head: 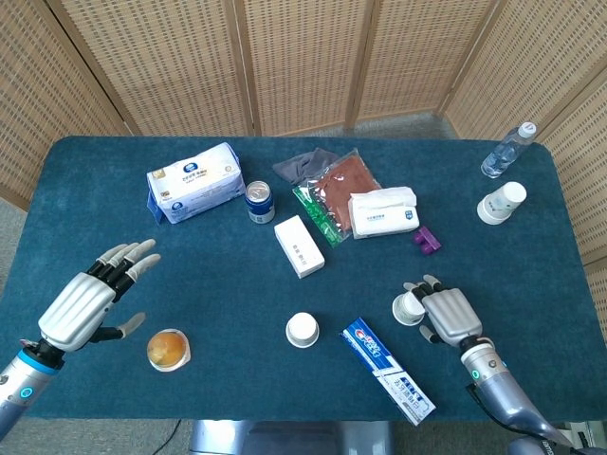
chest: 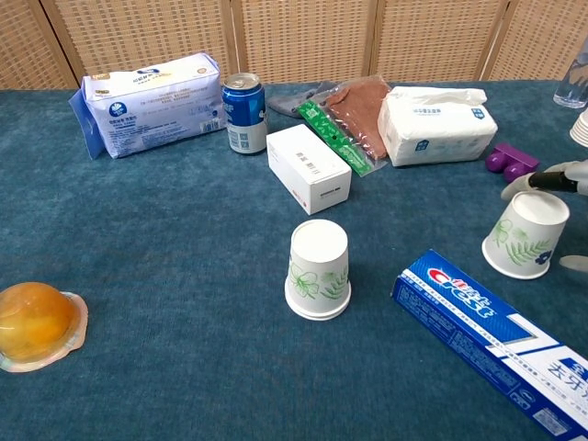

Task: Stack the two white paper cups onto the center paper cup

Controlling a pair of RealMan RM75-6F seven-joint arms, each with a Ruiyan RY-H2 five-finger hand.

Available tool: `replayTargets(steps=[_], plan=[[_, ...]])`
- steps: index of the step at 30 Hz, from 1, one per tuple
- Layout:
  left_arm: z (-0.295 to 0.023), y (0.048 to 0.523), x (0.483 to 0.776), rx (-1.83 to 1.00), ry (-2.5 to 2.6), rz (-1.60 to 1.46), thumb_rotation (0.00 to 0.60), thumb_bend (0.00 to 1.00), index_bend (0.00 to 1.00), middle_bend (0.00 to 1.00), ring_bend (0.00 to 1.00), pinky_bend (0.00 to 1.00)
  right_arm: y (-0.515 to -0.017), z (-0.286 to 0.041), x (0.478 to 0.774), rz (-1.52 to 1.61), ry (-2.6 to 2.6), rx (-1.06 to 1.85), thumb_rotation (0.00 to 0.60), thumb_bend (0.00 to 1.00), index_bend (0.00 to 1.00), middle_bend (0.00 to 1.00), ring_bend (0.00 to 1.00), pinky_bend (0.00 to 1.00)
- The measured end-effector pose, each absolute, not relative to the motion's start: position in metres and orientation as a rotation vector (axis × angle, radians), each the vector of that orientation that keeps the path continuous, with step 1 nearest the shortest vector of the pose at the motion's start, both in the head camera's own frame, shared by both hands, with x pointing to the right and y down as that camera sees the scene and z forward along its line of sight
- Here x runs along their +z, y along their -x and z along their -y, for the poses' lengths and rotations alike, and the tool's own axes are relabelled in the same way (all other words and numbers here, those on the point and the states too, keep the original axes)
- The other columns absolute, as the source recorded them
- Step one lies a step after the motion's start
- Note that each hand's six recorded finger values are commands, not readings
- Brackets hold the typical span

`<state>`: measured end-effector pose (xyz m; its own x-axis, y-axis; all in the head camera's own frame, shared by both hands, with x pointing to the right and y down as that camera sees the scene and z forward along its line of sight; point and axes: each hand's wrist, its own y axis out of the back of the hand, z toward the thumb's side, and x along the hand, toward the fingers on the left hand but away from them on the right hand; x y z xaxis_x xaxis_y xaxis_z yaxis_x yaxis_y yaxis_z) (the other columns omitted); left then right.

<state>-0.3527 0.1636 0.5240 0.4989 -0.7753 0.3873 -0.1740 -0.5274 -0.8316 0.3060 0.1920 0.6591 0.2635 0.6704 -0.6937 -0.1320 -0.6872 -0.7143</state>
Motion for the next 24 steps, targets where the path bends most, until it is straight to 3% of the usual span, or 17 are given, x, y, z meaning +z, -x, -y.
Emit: replayTargets(steps=[8, 24], plan=[[-0.163, 0.352, 0.525, -1.010, 1.994, -0.786, 0.600, 0.38, 0.00, 0.00, 0.00, 0.09, -0.304, -0.190, 0.654, 0.512, 1.861, 1.482, 0.600, 0.35, 0.30, 0.40, 0.26, 0.57], [-0.160, 0.350, 0.523, -0.990, 1.992, -0.796, 0.600, 0.38, 0.00, 0.00, 0.00, 0.09, -0.298, -0.184, 0.628, 0.590, 1.910, 1.436, 0.600, 0.35, 0.34, 0.44, 0.29, 0.59]])
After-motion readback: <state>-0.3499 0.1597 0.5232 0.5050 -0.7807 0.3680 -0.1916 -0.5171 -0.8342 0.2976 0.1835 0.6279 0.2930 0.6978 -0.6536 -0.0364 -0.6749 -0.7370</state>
